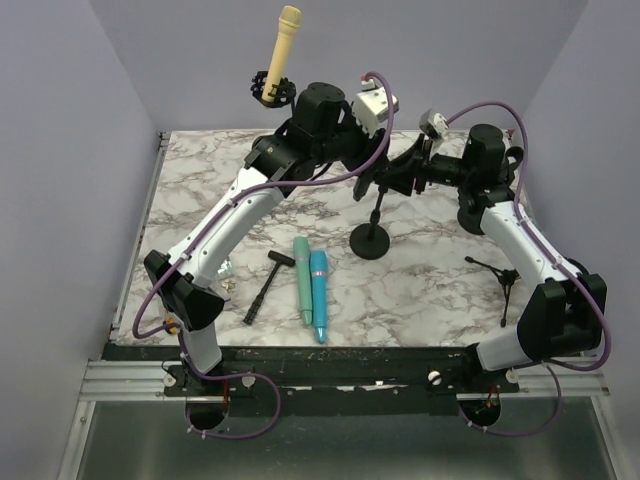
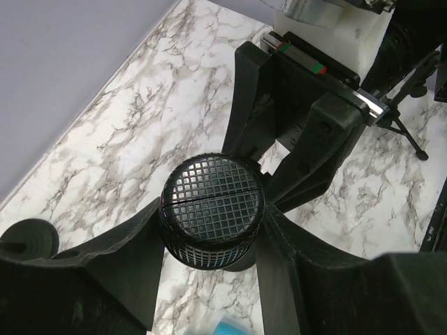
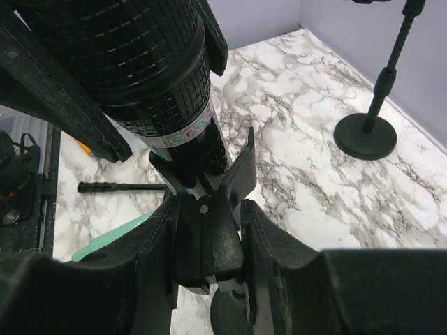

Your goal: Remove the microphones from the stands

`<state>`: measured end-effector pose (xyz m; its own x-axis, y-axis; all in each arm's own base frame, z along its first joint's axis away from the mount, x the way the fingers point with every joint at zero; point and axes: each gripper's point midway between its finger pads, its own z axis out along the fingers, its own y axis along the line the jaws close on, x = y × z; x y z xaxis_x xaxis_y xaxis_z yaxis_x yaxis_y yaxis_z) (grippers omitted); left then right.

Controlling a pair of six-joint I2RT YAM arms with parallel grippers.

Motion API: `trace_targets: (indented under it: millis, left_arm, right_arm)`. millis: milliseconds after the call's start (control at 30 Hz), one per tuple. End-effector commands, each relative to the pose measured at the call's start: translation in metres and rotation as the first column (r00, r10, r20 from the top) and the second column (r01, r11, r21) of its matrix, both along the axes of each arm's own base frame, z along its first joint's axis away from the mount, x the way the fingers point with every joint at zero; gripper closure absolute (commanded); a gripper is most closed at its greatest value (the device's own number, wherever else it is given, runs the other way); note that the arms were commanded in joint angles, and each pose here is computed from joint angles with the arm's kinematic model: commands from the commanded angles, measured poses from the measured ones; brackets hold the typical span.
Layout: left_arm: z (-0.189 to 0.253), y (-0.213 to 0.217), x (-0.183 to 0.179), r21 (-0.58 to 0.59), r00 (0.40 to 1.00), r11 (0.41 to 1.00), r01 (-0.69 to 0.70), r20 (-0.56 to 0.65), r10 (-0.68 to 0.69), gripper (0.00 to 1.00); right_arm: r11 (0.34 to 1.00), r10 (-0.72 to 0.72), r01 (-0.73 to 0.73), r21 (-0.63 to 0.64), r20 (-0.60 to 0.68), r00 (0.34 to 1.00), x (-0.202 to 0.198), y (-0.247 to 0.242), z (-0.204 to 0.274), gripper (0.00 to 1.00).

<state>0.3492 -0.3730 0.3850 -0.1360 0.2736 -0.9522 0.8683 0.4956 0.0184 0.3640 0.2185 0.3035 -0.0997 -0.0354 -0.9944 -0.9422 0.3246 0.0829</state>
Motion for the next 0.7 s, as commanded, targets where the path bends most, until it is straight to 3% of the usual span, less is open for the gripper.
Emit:
trace_targets:
  millis: [0, 200, 367, 533, 667]
  left_arm:
    - [0.037, 0.005, 0.001, -0.071, 0.998, 0.997, -0.027, 0.058, 0.031, 1.00]
    - [0.074, 0.041, 0.013, -0.119, 0.963, 0.965, -0.232, 0.115, 0.246, 1.00]
    - [0.098, 0.084, 0.023, -0.160, 0.879, 0.887, -0.433, 0.144, 0.455, 1.00]
    - [0.084, 0.115, 0.017, -0.153, 0.811, 0.803, -0.576, 0.019, 0.585, 1.00]
    - [0.038, 0.118, -0.004, -0.090, 0.809, 0.809, -0.580, -0.174, 0.561, 1.00]
  right_arm:
    - [0.997, -0.065, 0.063, -0.050, -0.036, 0.997, 0.011, -0.004, -0.023, 0.99]
    - [0.994, -0.087, 0.084, -0.067, -0.042, 0.995, 0.015, -0.006, -0.028, 0.99]
    - [0.991, -0.115, 0.112, -0.073, -0.045, 0.992, 0.019, -0.008, -0.029, 0.99]
    - [0.970, -0.228, 0.224, -0.092, -0.037, 0.973, 0.033, -0.019, -0.033, 0.99]
    - [0.958, -0.276, 0.274, -0.082, -0.014, 0.961, 0.036, -0.024, -0.029, 0.99]
